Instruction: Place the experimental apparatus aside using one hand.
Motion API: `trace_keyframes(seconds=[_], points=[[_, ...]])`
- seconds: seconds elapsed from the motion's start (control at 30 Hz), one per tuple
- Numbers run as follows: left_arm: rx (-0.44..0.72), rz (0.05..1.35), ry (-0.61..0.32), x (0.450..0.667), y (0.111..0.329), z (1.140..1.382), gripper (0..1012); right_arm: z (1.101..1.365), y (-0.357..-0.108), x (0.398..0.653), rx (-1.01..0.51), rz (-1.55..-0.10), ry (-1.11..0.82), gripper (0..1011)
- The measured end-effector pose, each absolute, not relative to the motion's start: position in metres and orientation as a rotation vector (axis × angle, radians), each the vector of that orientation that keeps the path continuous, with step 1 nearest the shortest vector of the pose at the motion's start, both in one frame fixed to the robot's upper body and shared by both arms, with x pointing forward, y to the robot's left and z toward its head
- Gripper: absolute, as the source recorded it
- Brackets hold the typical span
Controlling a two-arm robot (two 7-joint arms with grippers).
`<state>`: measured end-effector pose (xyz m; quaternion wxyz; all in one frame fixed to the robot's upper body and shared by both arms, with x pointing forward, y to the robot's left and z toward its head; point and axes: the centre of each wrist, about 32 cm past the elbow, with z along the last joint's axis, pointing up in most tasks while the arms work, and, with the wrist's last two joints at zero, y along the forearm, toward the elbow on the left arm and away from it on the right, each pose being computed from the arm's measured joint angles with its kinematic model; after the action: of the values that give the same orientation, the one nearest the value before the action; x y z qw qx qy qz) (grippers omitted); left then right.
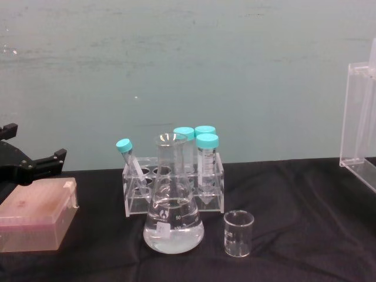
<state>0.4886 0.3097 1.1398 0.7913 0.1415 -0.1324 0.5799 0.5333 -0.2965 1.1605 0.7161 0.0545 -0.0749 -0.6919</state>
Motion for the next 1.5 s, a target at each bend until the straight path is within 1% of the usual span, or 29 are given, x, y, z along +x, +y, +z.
trace_keyframes(seconds=[1.5], points=[[0.304,1.248,-0.285,0.489,0.31,1.14,1000,1.15,-0.3,0.538,0.076,-1.531,-0.149,600]])
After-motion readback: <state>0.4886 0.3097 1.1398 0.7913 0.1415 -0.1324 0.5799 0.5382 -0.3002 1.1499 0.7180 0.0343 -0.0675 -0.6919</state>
